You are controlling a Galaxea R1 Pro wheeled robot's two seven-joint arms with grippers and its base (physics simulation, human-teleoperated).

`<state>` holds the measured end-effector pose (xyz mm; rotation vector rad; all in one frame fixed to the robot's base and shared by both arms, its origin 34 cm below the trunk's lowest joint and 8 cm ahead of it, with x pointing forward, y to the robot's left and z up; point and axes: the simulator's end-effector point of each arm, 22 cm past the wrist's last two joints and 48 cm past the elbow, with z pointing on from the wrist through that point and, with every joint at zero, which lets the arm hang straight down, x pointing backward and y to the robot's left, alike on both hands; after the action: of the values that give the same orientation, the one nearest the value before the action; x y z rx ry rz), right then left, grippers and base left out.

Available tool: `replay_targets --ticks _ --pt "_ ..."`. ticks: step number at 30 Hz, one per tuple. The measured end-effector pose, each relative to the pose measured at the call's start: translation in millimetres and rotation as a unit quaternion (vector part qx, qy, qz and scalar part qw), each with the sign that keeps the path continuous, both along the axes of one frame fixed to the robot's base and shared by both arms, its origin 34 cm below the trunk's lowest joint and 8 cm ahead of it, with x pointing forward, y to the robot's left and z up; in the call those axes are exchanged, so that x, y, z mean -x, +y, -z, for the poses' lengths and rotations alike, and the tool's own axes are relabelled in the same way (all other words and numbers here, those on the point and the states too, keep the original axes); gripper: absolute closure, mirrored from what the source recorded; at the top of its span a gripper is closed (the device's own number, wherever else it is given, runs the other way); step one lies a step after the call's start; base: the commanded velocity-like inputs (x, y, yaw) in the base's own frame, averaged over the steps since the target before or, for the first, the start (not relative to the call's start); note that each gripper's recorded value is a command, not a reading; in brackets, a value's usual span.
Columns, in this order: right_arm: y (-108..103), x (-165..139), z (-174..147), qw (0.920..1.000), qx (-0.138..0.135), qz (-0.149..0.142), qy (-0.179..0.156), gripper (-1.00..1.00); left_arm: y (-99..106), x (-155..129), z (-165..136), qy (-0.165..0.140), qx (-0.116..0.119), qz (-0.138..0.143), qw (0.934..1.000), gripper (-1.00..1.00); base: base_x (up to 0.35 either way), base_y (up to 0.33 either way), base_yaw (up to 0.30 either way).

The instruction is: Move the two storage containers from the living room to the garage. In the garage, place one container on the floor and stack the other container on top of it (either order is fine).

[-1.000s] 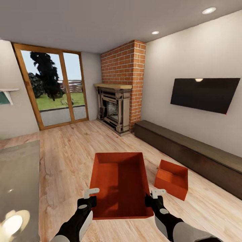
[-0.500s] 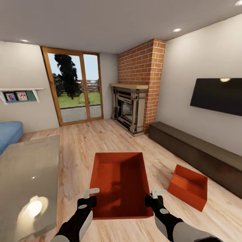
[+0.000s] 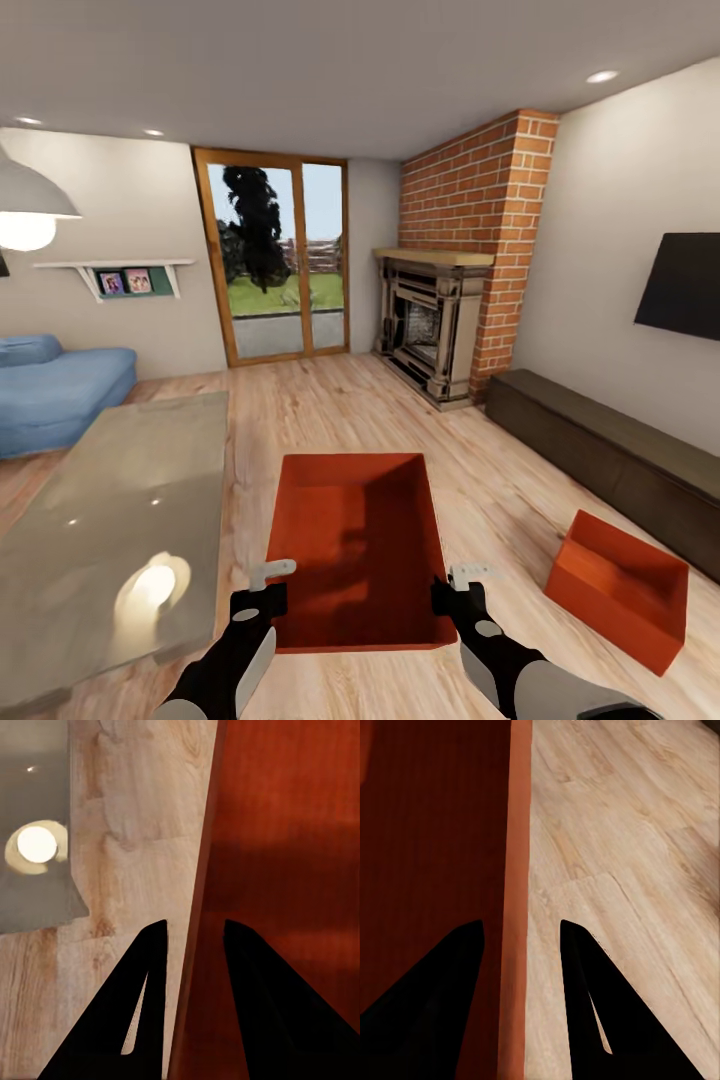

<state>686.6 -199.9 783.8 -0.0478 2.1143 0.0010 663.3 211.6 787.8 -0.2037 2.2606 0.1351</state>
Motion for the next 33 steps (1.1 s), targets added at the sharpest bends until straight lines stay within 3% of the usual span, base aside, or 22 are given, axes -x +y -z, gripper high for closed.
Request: replay_targets --ticks 33 --pt "-0.7 0.0 0.2 1.0 0.001 0.0 0.0 1.0 -0.7 0.3 0.5 0.001 0.0 0.0 1.0 1.0 0.0 0.0 0.3"
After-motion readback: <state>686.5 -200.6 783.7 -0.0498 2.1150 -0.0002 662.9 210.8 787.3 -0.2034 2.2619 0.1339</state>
